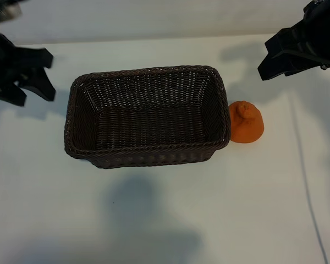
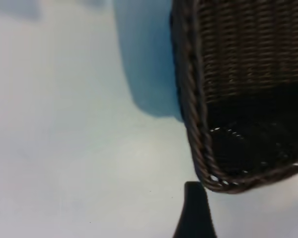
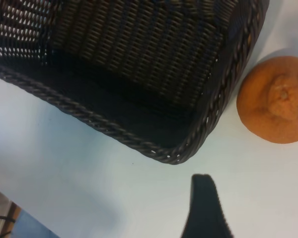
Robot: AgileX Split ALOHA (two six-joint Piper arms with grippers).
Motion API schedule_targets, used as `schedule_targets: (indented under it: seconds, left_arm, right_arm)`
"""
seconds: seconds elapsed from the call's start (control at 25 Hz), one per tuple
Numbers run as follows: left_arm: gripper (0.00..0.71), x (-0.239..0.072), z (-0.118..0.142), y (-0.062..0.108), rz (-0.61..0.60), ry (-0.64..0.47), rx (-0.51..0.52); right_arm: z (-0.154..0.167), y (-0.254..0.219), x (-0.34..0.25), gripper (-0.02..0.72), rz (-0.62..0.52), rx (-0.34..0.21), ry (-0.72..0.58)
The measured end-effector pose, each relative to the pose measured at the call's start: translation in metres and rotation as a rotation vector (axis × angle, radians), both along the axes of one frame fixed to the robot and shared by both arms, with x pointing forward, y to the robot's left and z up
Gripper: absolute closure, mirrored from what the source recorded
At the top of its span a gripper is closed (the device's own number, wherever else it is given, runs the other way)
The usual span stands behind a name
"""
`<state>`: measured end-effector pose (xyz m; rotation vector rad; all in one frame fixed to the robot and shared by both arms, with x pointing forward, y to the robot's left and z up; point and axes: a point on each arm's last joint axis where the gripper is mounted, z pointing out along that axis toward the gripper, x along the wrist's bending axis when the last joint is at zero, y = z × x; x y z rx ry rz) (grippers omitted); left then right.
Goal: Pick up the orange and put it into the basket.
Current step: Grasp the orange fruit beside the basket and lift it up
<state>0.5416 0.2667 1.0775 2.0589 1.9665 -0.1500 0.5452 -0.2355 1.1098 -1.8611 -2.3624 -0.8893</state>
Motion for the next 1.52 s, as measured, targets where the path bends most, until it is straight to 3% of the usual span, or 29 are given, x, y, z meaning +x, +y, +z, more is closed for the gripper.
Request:
schedule_targets:
  seconds: [0.4, 0.52, 0.84, 1.12, 1.52]
  left_arm:
    - [0.140, -0.014, 0.025, 0.028, 0.096, -0.086, -0.047]
    - [0.140, -0.030, 0.029, 0.025, 0.080, -0.105, -0.067]
    - [0.140, -0.075, 0.007, 0.014, 0.018, -0.057, -0.151]
    - [0.140, -0.083, -0.027, 0.006, 0.063, -0.003, -0.244]
    - [0.140, -0.080, -0.025, -0.001, 0.046, -0.058, -0.339]
  right_arm:
    - [0.000, 0.000, 0.000, 0.244, 0.000, 0.000, 0.000]
    - [0.000, 0.000, 0.000, 0.244, 0.000, 0.000, 0.000]
    - [0.000, 0.000, 0.000, 0.244, 0.000, 0.000, 0.000]
    - [0.000, 0.000, 0.000, 0.244, 0.001, 0.000, 0.001]
    - [0.000, 0.000, 0.000, 0.244, 0.002, 0.000, 0.002]
